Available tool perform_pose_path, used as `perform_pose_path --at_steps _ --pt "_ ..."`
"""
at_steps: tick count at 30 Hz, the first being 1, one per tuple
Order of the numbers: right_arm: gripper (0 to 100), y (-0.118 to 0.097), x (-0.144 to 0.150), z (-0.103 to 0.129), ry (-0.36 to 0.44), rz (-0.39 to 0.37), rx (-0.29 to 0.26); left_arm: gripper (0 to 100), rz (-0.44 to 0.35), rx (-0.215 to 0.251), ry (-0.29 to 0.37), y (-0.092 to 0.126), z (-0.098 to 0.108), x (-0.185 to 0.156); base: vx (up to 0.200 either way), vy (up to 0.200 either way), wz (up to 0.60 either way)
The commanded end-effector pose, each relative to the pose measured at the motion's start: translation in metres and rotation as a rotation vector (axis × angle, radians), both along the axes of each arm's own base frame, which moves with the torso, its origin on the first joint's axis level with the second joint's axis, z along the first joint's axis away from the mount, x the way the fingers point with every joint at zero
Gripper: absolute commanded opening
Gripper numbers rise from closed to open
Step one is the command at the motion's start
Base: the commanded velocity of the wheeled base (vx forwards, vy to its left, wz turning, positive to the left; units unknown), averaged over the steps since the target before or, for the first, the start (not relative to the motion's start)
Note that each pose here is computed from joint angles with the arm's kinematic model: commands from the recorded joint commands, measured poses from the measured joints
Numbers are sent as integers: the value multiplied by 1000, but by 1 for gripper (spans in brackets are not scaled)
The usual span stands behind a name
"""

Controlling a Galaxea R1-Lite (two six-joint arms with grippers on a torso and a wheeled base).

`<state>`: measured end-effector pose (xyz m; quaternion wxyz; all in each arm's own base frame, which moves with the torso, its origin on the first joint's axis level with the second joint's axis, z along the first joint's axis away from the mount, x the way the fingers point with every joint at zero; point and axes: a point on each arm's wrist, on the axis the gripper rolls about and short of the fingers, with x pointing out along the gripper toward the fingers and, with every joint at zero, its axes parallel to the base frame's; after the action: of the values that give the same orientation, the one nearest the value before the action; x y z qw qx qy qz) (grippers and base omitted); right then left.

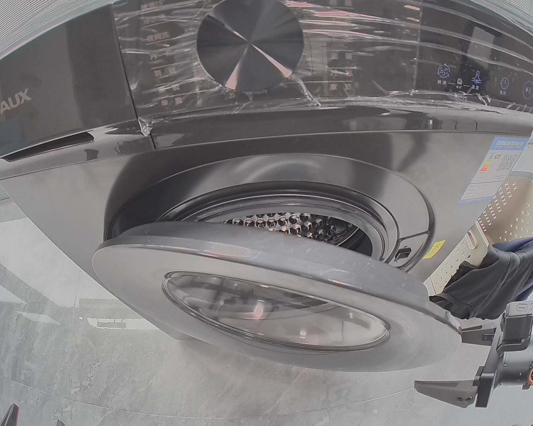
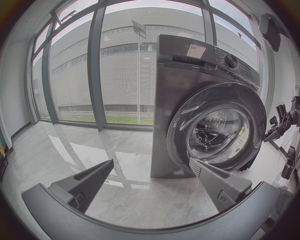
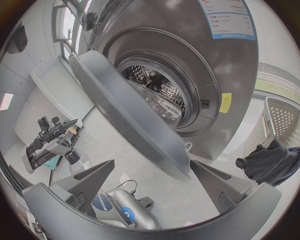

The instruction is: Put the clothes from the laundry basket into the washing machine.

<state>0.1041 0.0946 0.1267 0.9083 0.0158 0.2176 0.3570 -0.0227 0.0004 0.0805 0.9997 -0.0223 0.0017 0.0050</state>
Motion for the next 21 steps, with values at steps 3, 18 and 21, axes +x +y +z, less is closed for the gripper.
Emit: perform_pose_path --at_steps 3,18,21 --pt "100 0 8 4 -16 -37 7 100 1 3 6 0 -4 0 0 0 0" --pt "100 7 3 -1 8 24 -8 100 1 2 6 0 -4 0 -120 0 0" --pt "100 3 -1 0 3 26 2 100 1 2 6 0 -4 0 0 0 0"
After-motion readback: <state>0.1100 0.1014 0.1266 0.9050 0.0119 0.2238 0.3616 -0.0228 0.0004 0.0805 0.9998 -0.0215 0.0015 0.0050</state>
